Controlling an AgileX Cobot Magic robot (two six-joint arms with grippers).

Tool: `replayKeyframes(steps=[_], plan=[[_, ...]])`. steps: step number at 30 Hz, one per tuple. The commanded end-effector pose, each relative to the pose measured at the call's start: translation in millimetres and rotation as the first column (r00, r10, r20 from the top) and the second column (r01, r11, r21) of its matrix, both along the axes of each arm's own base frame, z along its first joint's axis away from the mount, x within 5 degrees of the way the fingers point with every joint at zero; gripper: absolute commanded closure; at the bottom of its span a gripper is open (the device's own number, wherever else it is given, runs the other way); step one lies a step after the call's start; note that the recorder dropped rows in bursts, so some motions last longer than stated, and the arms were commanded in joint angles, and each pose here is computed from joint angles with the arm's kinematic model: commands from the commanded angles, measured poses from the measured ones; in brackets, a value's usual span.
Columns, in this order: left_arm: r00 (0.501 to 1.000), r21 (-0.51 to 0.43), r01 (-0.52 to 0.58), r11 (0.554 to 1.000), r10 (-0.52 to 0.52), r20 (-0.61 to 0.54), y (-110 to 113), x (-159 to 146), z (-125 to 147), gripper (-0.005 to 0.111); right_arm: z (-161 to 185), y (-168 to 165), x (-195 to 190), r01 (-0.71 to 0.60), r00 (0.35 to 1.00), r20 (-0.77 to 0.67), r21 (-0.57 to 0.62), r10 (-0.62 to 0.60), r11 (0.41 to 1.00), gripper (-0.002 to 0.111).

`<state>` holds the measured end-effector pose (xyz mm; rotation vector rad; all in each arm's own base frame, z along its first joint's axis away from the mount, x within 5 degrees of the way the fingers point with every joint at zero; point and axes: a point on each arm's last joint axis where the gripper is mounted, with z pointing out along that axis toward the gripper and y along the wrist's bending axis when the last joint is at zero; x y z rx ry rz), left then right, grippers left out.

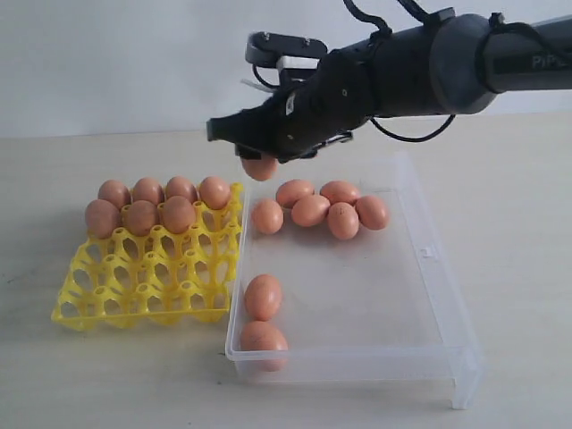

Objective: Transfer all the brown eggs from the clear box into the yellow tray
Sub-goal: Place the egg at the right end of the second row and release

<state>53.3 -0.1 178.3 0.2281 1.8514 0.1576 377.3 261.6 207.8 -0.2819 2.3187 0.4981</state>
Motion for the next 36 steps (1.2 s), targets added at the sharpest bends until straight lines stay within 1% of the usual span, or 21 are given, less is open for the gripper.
replayKeyframes(steps=[1,4,10,12,16,19,27,30,32,36], plan=[[1.000,-0.005,0.001,1.000,-0.001,0.018,-0.1,-0.2,2.4,0.107,-12.2,12.9,2.8,-0.049,0.987,0.155,0.064,0.039,0.997,0.108],[1.000,-0.005,0.001,1.000,-0.001,0.018,-0.1,-0.2,2.4,0.107,-37.1,21.4,3.4,-0.095,0.981,0.169,0.005,0.092,0.995,0.108],[1.000,-0.005,0.001,1.000,-0.001,0.018,-0.1,-0.2,2.4,0.107,-57.6,35.8,0.7,-0.169,0.957,0.234,-0.043,0.174,0.985,0.108],[1.000,-0.005,0.001,1.000,-0.001,0.018,-0.1,-0.2,2.4,0.107,-62.5,38.8,0.6,-0.175,0.952,0.248,-0.033,0.177,0.984,0.108],[1.000,-0.005,0.001,1.000,-0.001,0.018,-0.1,-0.2,2.4,0.107,-69.1,44.4,1.8,-0.192,0.942,0.285,0.024,0.177,0.981,0.108],[1.000,-0.005,0.001,1.000,-0.001,0.018,-0.1,-0.2,2.4,0.107,-78.2,46.6,1.8,-0.202,0.942,0.281,0.045,0.182,0.978,0.108],[1.000,-0.005,0.001,1.000,-0.001,0.018,-0.1,-0.2,2.4,0.107,-91.1,50.6,2.2,-0.249,0.919,0.325,0.043,0.222,0.968,0.108],[1.000,-0.005,0.001,1.000,-0.001,0.018,-0.1,-0.2,2.4,0.107,-92.3,50.9,1.2,-0.258,0.918,0.322,0.043,0.231,0.965,0.103],[1.000,-0.005,0.001,1.000,-0.001,0.018,-0.1,-0.2,2.4,0.107,-94.0,50.2,-0.1,-0.259,0.918,0.322,0.046,0.232,0.965,0.097],[1.000,-0.005,0.001,1.000,-0.001,0.018,-0.1,-0.2,2.4,0.107,-97.8,48.4,-1.6,-0.251,0.927,0.297,0.040,0.228,0.967,0.082]])
